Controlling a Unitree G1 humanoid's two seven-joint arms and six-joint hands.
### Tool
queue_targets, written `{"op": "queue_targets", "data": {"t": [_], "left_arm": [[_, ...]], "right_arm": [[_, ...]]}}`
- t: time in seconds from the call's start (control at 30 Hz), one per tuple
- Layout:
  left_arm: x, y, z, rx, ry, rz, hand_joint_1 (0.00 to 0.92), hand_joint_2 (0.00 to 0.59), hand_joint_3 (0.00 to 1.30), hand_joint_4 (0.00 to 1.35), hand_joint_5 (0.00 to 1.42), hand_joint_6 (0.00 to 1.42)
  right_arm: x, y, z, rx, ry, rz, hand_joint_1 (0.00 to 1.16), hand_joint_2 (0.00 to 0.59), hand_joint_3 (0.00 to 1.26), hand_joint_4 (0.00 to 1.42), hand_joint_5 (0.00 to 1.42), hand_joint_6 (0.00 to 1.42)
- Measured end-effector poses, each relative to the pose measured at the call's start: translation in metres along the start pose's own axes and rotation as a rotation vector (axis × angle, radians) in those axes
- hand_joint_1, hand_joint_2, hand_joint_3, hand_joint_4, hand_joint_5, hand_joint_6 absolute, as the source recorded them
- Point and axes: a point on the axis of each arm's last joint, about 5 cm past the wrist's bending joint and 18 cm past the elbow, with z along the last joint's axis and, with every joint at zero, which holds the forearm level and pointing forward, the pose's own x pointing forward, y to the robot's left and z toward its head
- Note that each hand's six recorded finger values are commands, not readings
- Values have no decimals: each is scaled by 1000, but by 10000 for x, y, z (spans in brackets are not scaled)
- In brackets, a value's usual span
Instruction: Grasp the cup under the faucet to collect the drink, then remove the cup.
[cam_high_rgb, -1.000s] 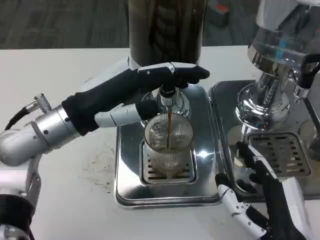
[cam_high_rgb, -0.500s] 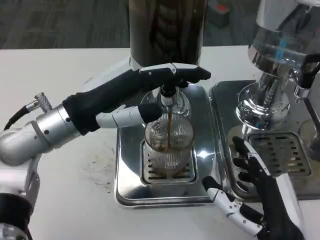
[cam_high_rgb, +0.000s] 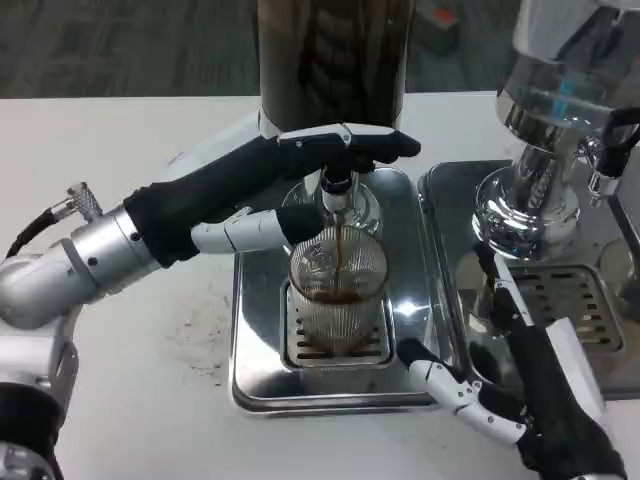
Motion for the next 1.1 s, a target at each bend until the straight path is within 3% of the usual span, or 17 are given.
{"op": "queue_targets", "data": {"t": [0.13,0.33,0.63,1.1], "left_arm": [[-4,-1,-2,4,2,7,0,83,242,158,164,219],[2,11,3,18,3,3,0,84,242,158,164,220],[0,20,13,41,3,-1,0,85,242,158,157,220],[-3,32,40,86,-1,-12,0,86,242,158,154,220]], "right_arm": [[50,-42,2,-27,-3,29,571,195,0,0,0,21],[184,-114,37,-74,-42,90,576,195,0,0,0,0],[301,-151,39,-108,-44,142,582,192,0,0,0,0],[366,-166,58,-121,-43,154,578,196,0,0,0,0]]}}
